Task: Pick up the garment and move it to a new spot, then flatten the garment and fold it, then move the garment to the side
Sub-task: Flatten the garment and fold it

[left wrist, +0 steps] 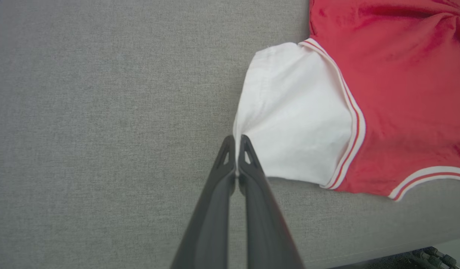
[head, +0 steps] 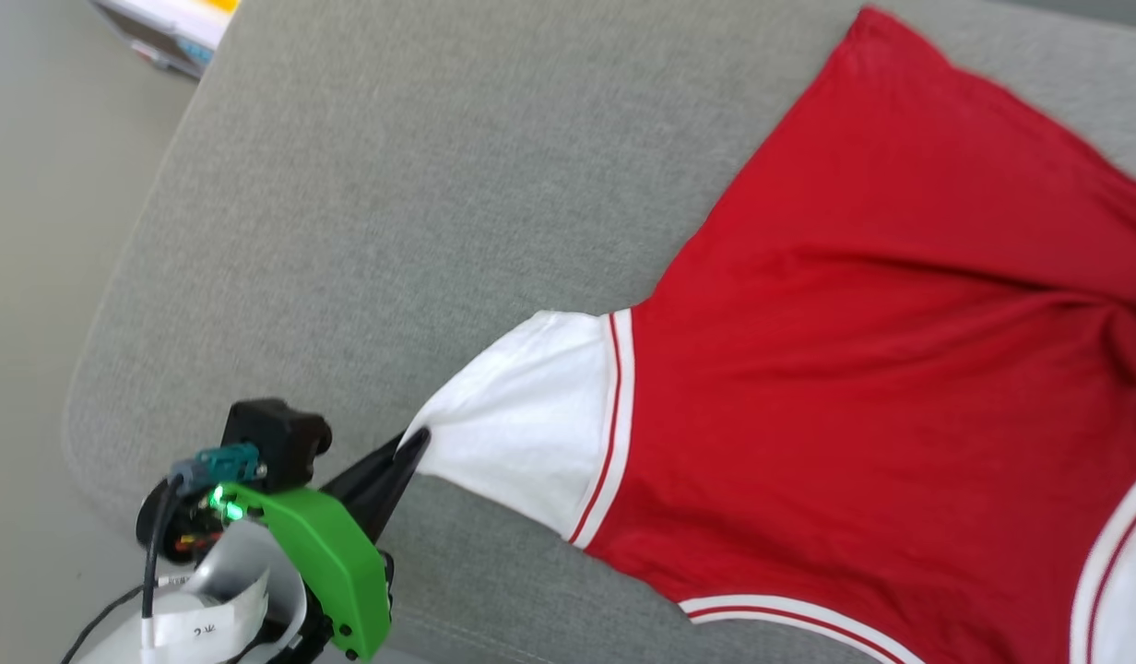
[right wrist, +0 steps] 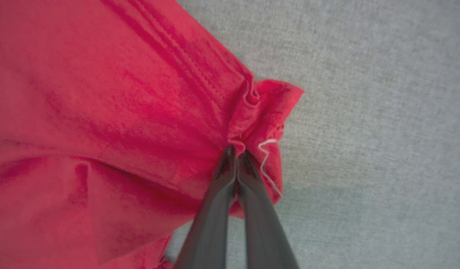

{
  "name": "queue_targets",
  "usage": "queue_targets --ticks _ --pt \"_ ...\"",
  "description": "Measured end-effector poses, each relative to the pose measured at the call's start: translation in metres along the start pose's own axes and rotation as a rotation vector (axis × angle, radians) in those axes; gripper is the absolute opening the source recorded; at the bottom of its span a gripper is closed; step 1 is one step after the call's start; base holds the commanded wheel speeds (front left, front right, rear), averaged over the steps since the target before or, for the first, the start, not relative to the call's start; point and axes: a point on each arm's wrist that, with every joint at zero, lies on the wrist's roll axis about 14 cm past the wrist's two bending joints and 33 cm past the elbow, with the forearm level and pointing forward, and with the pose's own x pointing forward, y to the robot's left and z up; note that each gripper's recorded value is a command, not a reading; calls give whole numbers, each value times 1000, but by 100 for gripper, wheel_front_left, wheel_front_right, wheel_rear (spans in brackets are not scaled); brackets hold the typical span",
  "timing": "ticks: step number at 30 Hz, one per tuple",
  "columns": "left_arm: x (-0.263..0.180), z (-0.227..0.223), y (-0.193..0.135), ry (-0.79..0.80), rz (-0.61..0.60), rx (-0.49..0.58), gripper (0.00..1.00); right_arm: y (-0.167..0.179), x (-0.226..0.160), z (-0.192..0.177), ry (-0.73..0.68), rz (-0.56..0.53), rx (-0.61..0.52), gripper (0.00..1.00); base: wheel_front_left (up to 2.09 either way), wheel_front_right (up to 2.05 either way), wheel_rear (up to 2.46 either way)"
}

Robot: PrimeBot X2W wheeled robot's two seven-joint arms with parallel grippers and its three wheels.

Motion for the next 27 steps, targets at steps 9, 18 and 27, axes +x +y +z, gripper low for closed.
queue_targets --ticks 9,18,27 --pt "-16 0 -15 -43 -13 -34 0 -11 -54 -69 -21 0 74 0 0 0 0" --pt "-20 18 -41 -151 -68 -34 0 -21 -108 -122 -91 -25 154 0 0 0 0" --pt "-17 25 -58 -200 -117 -36 0 -9 -122 -173 -67 -11 219 97 0 0 0"
